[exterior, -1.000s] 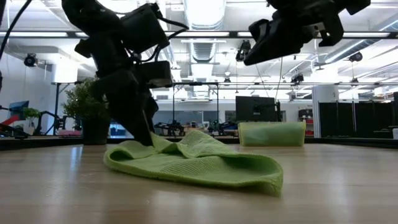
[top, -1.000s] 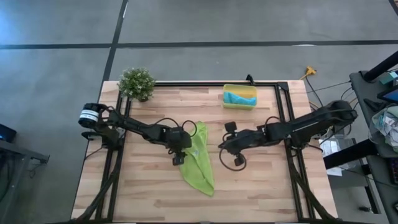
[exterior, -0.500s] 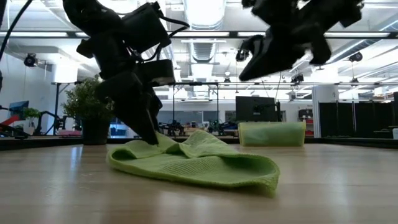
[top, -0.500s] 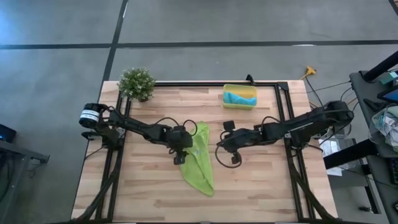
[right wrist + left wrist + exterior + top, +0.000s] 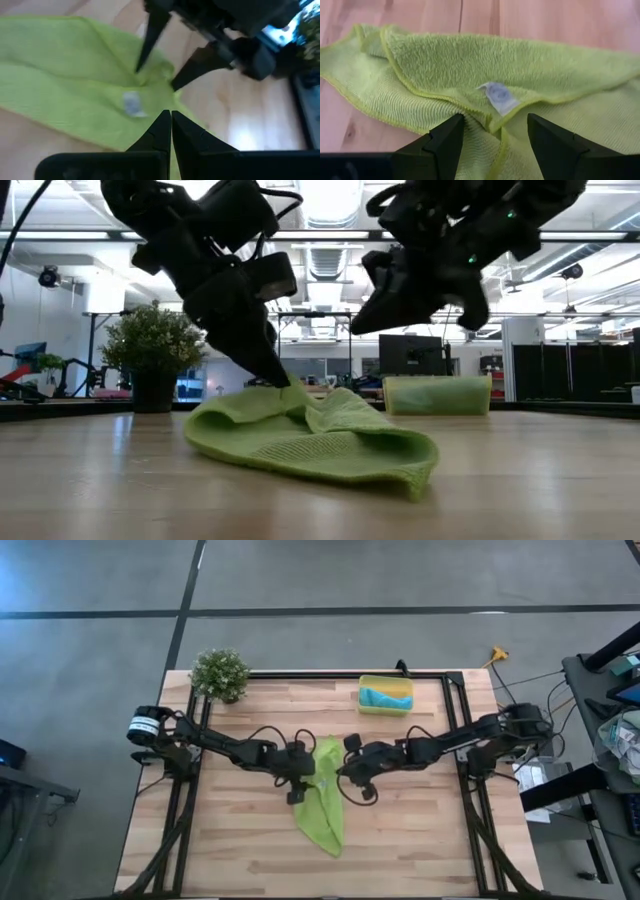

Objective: Roll microfiber towels into tight, uniform cylinder then place into a basket
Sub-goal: Fold the green microfiber towel

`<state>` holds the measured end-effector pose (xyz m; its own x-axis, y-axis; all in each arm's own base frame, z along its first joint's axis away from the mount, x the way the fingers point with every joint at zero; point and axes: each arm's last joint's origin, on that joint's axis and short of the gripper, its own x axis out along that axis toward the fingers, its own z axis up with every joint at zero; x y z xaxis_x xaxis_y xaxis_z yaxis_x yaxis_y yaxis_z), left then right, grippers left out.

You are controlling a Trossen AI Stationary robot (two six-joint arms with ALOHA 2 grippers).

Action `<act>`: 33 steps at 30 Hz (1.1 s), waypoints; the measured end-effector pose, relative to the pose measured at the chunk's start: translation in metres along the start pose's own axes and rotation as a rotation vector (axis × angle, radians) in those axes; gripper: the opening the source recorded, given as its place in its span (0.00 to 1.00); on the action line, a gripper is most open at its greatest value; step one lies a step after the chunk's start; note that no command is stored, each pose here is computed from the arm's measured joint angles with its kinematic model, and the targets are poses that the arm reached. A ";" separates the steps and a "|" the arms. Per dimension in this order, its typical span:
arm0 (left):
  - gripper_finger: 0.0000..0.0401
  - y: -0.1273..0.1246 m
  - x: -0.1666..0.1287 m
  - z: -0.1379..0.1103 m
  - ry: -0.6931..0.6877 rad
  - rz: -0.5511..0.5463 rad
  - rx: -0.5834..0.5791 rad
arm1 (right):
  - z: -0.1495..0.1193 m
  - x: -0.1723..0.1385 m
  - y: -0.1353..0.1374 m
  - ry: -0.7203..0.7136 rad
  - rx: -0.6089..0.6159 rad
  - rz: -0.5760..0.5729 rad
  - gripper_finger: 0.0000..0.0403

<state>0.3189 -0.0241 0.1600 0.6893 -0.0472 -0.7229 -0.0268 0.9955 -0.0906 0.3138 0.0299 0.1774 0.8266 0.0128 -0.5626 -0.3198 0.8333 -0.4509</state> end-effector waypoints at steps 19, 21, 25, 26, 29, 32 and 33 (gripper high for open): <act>0.51 0.021 -0.001 0.012 -0.124 0.114 0.000 | -0.029 0.030 -0.029 -0.094 -0.028 0.095 0.29; 0.51 0.024 -0.001 0.012 -0.124 0.120 -0.004 | -0.030 0.031 -0.031 -0.095 -0.025 0.088 0.33; 0.51 0.026 0.000 0.008 -0.110 0.127 -0.009 | -0.030 0.035 -0.034 -0.101 0.021 0.077 0.37; 0.51 0.026 0.000 0.007 -0.100 0.128 -0.009 | -0.030 0.036 -0.035 -0.100 0.041 0.078 0.37; 0.51 0.027 0.000 -0.006 0.009 0.134 -0.014 | -0.033 0.042 -0.034 -0.088 0.056 0.085 0.36; 0.51 0.028 -0.001 -0.017 0.116 0.144 -0.045 | -0.036 0.052 -0.033 -0.081 0.054 0.118 0.34; 0.51 0.028 -0.001 -0.020 0.135 0.147 -0.064 | -0.036 0.055 -0.033 -0.088 0.049 0.139 0.34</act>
<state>0.3032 0.0024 0.1446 0.5716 0.0835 -0.8163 -0.1693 0.9854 -0.0177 0.3529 -0.0168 0.1368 0.8140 0.1761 -0.5534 -0.4127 0.8459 -0.3378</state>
